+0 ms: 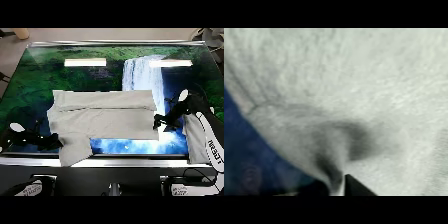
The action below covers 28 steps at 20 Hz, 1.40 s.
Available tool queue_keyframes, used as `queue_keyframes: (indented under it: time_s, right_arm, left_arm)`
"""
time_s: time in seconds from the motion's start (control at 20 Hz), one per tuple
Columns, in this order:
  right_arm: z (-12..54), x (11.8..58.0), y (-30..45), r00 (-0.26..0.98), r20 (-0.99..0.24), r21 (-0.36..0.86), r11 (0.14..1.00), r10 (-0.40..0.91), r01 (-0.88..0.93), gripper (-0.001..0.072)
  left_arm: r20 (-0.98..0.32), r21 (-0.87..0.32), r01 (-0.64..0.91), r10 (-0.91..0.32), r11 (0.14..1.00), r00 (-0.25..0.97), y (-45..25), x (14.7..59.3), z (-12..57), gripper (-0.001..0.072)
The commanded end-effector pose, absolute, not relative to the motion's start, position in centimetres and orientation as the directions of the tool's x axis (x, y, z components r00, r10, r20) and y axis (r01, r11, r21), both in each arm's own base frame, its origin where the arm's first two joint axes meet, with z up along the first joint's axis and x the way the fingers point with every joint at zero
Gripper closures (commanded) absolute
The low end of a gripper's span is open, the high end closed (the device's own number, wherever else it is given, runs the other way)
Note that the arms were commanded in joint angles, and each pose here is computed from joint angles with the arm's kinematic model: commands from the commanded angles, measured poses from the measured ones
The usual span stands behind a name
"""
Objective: Fold the shirts.
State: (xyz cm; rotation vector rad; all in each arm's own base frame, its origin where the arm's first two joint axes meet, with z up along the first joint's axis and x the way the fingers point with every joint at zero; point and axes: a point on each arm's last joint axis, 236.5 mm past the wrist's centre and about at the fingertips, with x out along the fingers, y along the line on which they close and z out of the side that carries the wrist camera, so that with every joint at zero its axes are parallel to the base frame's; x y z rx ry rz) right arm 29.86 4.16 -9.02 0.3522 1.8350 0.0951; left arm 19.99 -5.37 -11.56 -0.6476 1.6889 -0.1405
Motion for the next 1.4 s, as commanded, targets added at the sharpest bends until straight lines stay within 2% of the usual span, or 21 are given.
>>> queue_keyframes:
  time_s: [0.0, 0.1, 0.2, 0.25, 0.3, 0.35, 0.45, 0.6, 0.7, 0.85, 1.0, 1.2, 1.25, 1.3, 1.35]
  right_arm:
    - [-11.0, 28.6, 5.6, -0.245, -0.906, 0.292, 0.928, 0.346, 0.231, 0.0159]
    - [-11.7, 28.8, 7.2, -0.211, -0.891, 0.346, 0.902, 0.402, 0.260, 0.0164]
    - [-12.3, 28.5, 8.1, -0.213, -0.892, 0.346, 0.905, 0.399, 0.248, 0.0182]
    - [-12.5, 28.2, 8.5, -0.226, -0.890, 0.343, 0.909, 0.395, 0.237, 0.0243]
    - [-12.6, 28.2, 8.8, -0.227, -0.891, 0.343, 0.911, 0.392, 0.226, 0.0478]
    - [-12.4, 28.5, 8.9, -0.217, -0.895, 0.345, 0.913, 0.390, 0.218, 0.0682]
    - [-10.5, 30.3, 8.6, -0.163, -0.913, 0.350, 0.922, 0.375, 0.165, 0.0689]
    - [-5.4, 36.5, 7.6, 0.043, -0.941, 0.338, 0.936, 0.335, 0.099, 0.0691]
    - [-2.3, 41.6, 7.8, 0.200, -0.918, 0.362, 0.930, 0.342, 0.070, 0.0690]
    - [-0.4, 48.5, 7.4, 0.357, -0.875, 0.366, 0.929, 0.328, 0.045, 0.0690]
    - [-2.0, 53.1, 7.3, 0.395, -0.859, 0.378, 0.924, 0.324, 0.065, 0.0689]
    - [-7.1, 54.4, 7.2, 0.342, -0.883, 0.389, 0.909, 0.321, 0.150, 0.0685]
    - [-8.1, 54.3, 7.3, 0.325, -0.888, 0.390, 0.907, 0.325, 0.159, 0.0639]
    - [-8.6, 54.2, 7.5, 0.317, -0.888, 0.397, 0.903, 0.333, 0.164, 0.0460]
    - [-8.4, 54.2, 7.5, 0.319, -0.887, 0.395, 0.906, 0.334, 0.152, 0.0183]
  left_arm:
    - [-0.885, -0.420, -0.329, -0.462, 0.846, -0.059, -5.3, 20.5, -12.2, 0.0678]
    - [-0.888, -0.422, -0.315, -0.458, 0.850, -0.046, -5.3, 20.7, -11.9, 0.0679]
    - [-0.891, -0.425, -0.303, -0.453, 0.853, -0.027, -5.2, 21.0, -11.5, 0.0679]
    - [-0.893, -0.426, -0.297, -0.450, 0.855, -0.016, -5.1, 21.2, -11.2, 0.0679]
    - [-0.895, -0.427, -0.289, -0.446, 0.857, 0.003, -5.0, 21.6, -10.8, 0.0679]
    - [-0.898, -0.430, -0.269, -0.438, 0.862, 0.033, -4.8, 22.4, -10.1, 0.0679]
    - [-0.901, -0.432, -0.197, -0.411, 0.880, 0.138, -4.1, 25.3, -7.2, 0.0682]
    - [-0.867, -0.415, -0.101, -0.359, 0.904, 0.345, -2.6, 31.2, -0.1, 0.0683]
    - [-0.828, -0.411, -0.089, -0.331, 0.907, 0.452, -1.7, 35.2, 3.1, 0.0683]
    - [-0.785, -0.434, -0.088, -0.329, 0.897, 0.525, -1.0, 41.3, 4.2, 0.0683]
    - [-0.777, -0.469, -0.076, -0.370, 0.880, 0.510, -2.0, 47.0, 2.3, 0.0681]
    - [-0.806, -0.496, -0.105, -0.412, 0.862, 0.425, -3.6, 51.3, -2.7, 0.0680]
    - [-0.818, -0.512, -0.162, -0.422, 0.843, 0.392, -3.8, 51.3, -4.4, 0.0640]
    - [-0.826, -0.520, -0.196, -0.431, 0.832, 0.363, -3.9, 51.0, -5.5, 0.0451]
    - [-0.830, -0.519, -0.203, -0.433, 0.831, 0.351, -3.8, 50.8, -5.9, 0.0174]
